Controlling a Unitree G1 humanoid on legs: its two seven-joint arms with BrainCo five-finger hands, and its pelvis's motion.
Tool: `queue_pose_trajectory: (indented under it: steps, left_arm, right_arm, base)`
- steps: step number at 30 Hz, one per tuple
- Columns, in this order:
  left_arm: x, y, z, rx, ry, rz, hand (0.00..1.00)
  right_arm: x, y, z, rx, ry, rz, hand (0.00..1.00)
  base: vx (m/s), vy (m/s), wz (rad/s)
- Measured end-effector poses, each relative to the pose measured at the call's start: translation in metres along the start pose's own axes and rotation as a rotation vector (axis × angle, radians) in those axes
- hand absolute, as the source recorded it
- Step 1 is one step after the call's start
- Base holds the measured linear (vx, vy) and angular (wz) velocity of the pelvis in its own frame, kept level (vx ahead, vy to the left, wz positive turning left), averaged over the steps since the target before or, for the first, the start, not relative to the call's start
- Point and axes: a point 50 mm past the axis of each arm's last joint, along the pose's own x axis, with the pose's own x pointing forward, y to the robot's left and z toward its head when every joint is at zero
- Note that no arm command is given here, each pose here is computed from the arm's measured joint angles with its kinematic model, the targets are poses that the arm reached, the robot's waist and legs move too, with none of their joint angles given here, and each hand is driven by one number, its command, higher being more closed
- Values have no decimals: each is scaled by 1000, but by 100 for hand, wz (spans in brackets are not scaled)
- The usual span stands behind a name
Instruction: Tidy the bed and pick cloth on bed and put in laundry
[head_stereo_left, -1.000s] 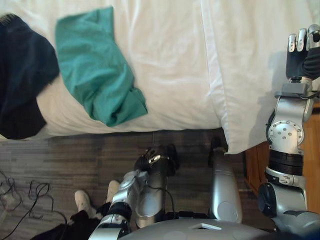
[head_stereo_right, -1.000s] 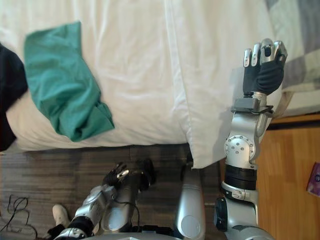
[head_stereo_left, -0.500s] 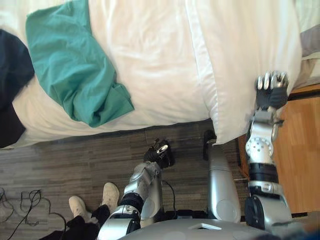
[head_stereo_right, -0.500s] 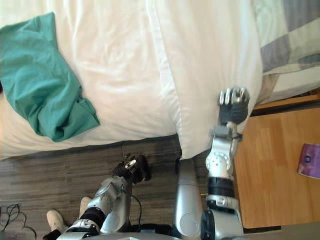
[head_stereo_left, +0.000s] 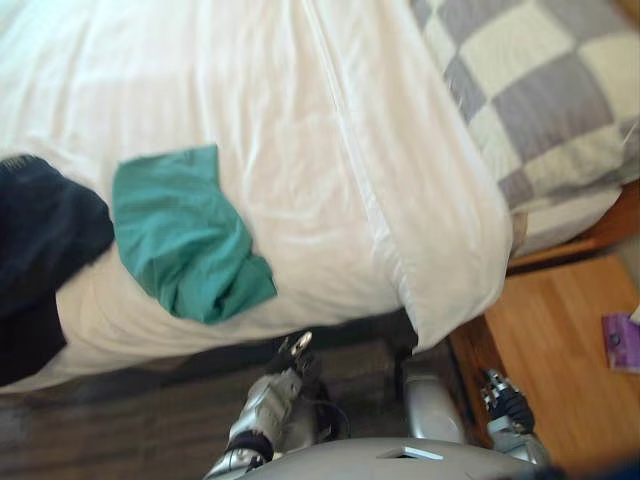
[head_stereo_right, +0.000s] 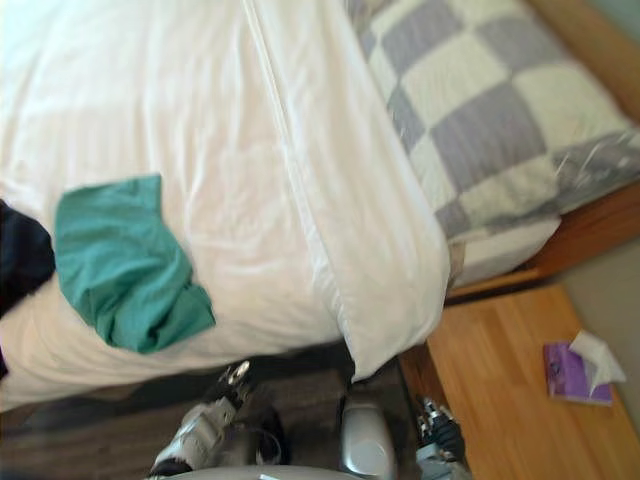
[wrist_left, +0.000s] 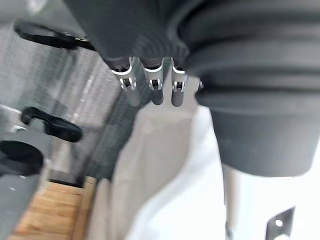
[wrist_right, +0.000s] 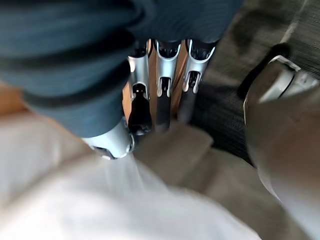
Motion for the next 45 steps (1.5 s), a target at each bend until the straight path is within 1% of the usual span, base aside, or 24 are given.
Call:
queue_pose_trajectory:
  steps: [2, 3, 5, 11, 17, 20, 21, 25, 27, 28, 30, 31, 32, 33, 35, 36, 37, 38, 40, 43, 45]
  left_arm:
    - [-5, 13, -4, 12, 22, 42, 0]
    - [-6, 15, -5, 17, 29, 47, 0]
    - [-6, 15, -6, 69, 44, 50, 0]
    - [-7, 19, -6, 108, 34, 104, 0]
    - [-11, 30, 4, 123, -33, 152, 0]
    - [-18, 43, -2, 149, -11, 188, 0]
    - [-24, 52, -7, 152, 1, 212, 0]
    - [-27, 54, -6, 162, -33, 196, 0]
    - [-26, 51, -7, 159, -49, 178, 0]
    - [-25, 50, -6, 152, -52, 162, 0]
    - [-26, 60, 1, 135, -51, 188, 0]
    - [-27, 65, 6, 150, -49, 199, 0]
    - [-27, 65, 7, 154, -50, 199, 0]
    - [-26, 64, 7, 156, -48, 195, 0]
    - [-22, 54, 5, 184, -28, 151, 0]
    - [-20, 50, 5, 193, -26, 139, 0]
    - [-17, 45, 3, 227, -4, 119, 0]
    - [-13, 39, 2, 273, 27, 96, 0]
    - [-9, 32, 4, 319, 39, 76, 0]
    - [-7, 29, 2, 355, 49, 105, 0]
    - [-7, 29, 5, 344, 30, 116, 0]
  right_arm:
    - [-3, 8, -12, -174, 62, 73, 0]
    - [-3, 9, -11, -201, 63, 84, 0]
    - [-2, 12, -12, -257, 72, 108, 0]
    - [9, 20, -15, -269, 155, 153, 0]
    - [11, 15, -15, -213, 179, 96, 0]
    - [11, 3, -8, -181, 167, 52, 0]
    - [11, -8, -1, -171, 148, 18, 0]
    - [4, -39, 10, -174, 136, -78, 0]
    - [9, -37, 17, -182, 108, -69, 0]
    - [11, -31, 15, -190, 105, -58, 0]
    - [9, -15, -3, -155, 148, -17, 0]
    - [9, 2, -13, -142, 154, 45, 0]
    - [7, 8, -15, -142, 134, 86, 0]
    - [7, 10, -15, -149, 127, 107, 0]
    - [11, 27, -10, -202, 74, 209, 0]
    - [13, 32, -8, -216, 66, 235, 0]
    - [15, 41, -8, -243, 59, 283, 0]
    - [15, 45, -7, -276, 60, 319, 0]
    - [16, 43, -6, -342, 71, 344, 0]
    - [15, 39, -9, -415, 109, 374, 0]
    - [19, 43, -5, -473, 132, 403, 0]
  base:
    - [126, -57, 22]
    - [134, -83, 30]
    - [110, -71, 26]
    - [35, -30, 26]
    - [-89, 46, 20]
    - [-124, 194, 12]
    - [-51, 289, 22]
    - [-7, 505, 10]
    - [-13, 861, -43]
    - [35, 662, -51]
    - [21, 791, -58]
    - [33, 813, -61]
    - [77, 593, -54]
    - [127, 463, -46]
    - [139, 366, -39]
    - [155, 315, -13]
    - [116, 216, 17]
    - [107, 181, 21]
    - [65, 128, 20]
    - [74, 49, 30]
    - [31, 22, 11]
